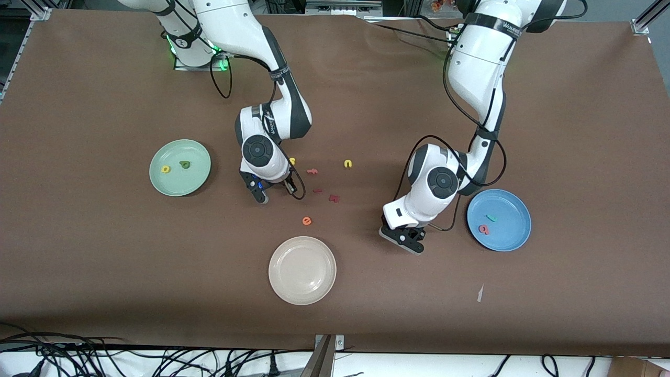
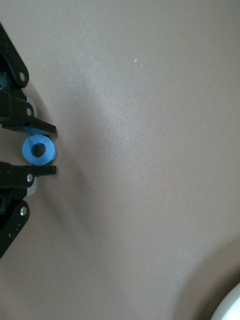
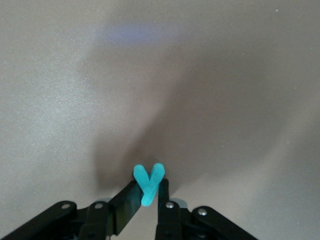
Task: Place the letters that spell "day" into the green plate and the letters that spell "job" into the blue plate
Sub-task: 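Carry the y to the green plate while the left drops the ring on blue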
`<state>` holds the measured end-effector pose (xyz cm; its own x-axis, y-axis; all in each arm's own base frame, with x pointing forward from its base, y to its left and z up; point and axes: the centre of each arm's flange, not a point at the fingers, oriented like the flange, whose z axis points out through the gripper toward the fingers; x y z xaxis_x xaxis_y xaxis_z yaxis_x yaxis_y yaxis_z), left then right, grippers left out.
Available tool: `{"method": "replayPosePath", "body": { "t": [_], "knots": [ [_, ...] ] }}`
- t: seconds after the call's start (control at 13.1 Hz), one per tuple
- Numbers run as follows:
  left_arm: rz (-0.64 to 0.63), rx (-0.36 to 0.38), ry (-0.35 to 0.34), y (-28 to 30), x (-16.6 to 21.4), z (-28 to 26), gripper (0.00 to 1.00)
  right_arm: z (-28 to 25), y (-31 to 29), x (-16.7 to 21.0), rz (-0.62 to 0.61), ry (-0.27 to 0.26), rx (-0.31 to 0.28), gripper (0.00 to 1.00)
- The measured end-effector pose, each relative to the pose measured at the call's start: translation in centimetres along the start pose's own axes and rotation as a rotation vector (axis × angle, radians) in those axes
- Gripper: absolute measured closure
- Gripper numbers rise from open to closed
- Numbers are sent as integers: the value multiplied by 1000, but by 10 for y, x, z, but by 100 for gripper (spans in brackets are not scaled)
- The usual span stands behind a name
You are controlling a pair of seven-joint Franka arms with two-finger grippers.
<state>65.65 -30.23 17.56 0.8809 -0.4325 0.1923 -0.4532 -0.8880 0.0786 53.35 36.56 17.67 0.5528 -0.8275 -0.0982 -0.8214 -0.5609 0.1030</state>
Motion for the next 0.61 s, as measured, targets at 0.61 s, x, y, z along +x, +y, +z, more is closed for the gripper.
{"method": "replayPosePath", "body": {
  "t": [0.61],
  "knots": [
    [-154, -94, -136, -176, -42, -185, 71, -67, 11, 62, 28, -36, -46, 82]
  ]
}}
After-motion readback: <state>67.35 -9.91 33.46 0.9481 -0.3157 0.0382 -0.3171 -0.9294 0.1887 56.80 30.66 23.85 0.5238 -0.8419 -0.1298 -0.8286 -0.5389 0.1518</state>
